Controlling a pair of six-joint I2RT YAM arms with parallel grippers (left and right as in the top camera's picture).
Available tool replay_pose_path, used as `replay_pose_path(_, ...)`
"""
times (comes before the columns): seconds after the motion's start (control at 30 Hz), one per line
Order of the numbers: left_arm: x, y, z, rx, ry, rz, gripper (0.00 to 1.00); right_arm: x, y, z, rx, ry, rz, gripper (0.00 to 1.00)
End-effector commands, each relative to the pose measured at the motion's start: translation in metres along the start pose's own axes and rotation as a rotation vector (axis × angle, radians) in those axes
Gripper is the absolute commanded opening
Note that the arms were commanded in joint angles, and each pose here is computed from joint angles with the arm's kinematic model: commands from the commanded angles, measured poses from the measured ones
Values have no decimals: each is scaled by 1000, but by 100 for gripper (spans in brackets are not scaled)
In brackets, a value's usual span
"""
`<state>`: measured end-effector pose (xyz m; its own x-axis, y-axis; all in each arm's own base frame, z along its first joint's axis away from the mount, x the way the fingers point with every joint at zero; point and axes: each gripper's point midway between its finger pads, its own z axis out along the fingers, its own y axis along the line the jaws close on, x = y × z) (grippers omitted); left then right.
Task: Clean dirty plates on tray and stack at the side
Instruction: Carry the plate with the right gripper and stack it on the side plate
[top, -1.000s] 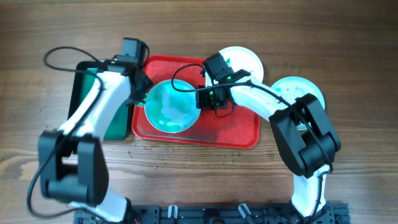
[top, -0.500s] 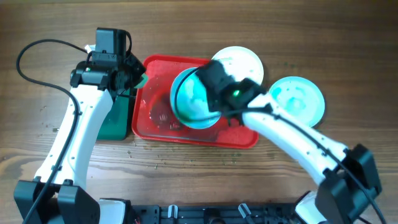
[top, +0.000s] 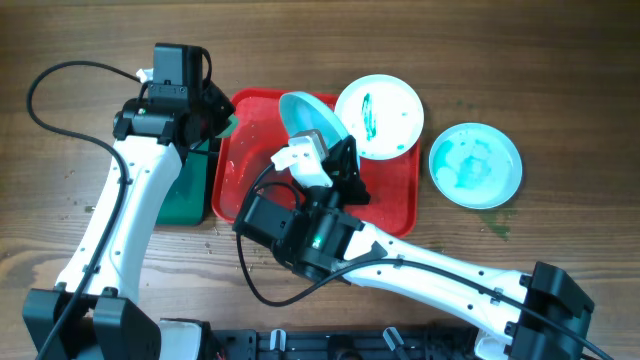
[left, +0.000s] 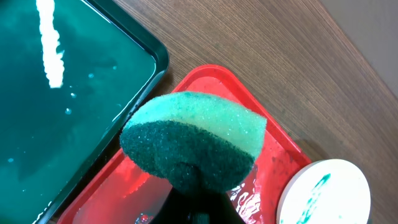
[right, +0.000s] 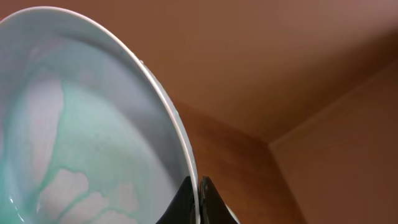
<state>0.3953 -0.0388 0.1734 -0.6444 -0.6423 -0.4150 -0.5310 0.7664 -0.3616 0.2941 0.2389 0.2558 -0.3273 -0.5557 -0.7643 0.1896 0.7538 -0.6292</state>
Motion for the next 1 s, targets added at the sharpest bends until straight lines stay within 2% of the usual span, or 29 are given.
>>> replay_pose_path(0.0,-3,-1,1,3,-3,14,4,-12,-20,-3,90,-52,32,4)
replay_pose_path(0.13,-4,-1,1,5,-4,13,4,-13,-20,-1,86,-50,80,4)
replay_pose_path(0.17,-4,-1,1,6,-5,13,4,-9,-11,1,37,-21,79,4)
replay_pose_path(0.33,-4,-2,1,9,-6,14,4,26,41,17,-340,238,115,4)
replay_pose_path(0.37,-4,-2,1,9,-7,13,4,28,51,15,-487,307,141,4)
replay_pose_path(0.43,-4,-2,2,8,-6,13,4,25,47,21,-642,387,219,4)
replay_pose_path(0.57,-2,-1,5,0,3,15,4,37,1,57,-759,561,488,4)
replay_pose_path(0.7,0,1,10,-11,13,16,4,81,-68,103,-691,767,796,4)
replay_pose_path(0.8,2,3,16,-24,27,16,4,153,-135,138,-470,917,945,4)
replay_pose_path(0.87,4,5,21,-35,38,17,4,202,-163,146,-336,1001,1007,4)
replay_pose_path(0.97,6,6,26,-43,45,18,4,271,-178,142,-195,1111,1082,4)
